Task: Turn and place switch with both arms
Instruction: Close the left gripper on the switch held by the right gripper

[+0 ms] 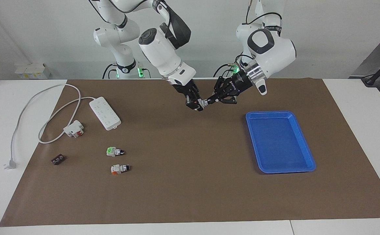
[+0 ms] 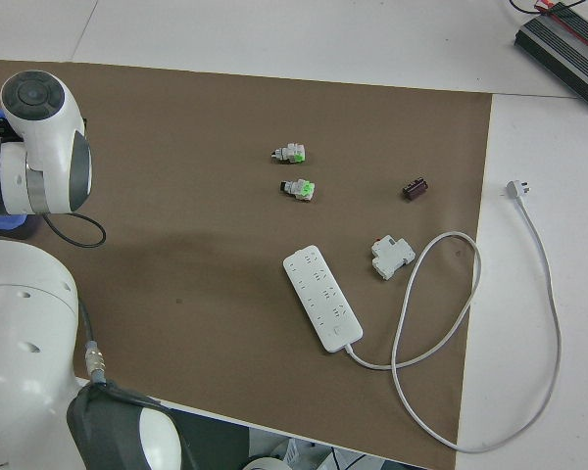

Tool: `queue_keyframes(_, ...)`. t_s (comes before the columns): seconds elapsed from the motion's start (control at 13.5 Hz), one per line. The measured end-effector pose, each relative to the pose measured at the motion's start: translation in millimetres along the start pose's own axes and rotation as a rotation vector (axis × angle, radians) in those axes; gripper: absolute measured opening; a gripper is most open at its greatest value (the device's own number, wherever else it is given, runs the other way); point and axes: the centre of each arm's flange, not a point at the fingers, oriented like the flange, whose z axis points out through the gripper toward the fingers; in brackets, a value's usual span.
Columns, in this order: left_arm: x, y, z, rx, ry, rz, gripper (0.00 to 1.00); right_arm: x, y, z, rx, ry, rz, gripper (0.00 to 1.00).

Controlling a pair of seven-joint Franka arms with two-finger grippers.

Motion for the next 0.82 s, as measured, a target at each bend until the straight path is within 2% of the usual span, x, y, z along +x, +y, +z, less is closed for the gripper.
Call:
queue_keyframes(0.07,-1.1,-0.1,0.2,-0.013,-0.001,-0.027,0.10,0.8,-0.9,1.6,0.003,0.000,-0.002,0.53)
queue_keyframes(0.22,-2.2,0.7,-0.5,-0.033,-0.005,-0.059,0.10,3.4,-4.1,5.9,0.011,-0.001,-0.007,0.78)
queue_keyframes(0.37,-2.3,2.0,-1.7,-0.045,-0.007,-0.074,0.10,6.1,-6.9,8.1,0.016,-0.001,-0.011,0.99)
queue_keyframes(0.82,-3.7,-0.2,0.8,-0.063,-0.001,-0.066,0.10,4.7,-5.8,8.1,0.015,-0.005,-0.013,1.00)
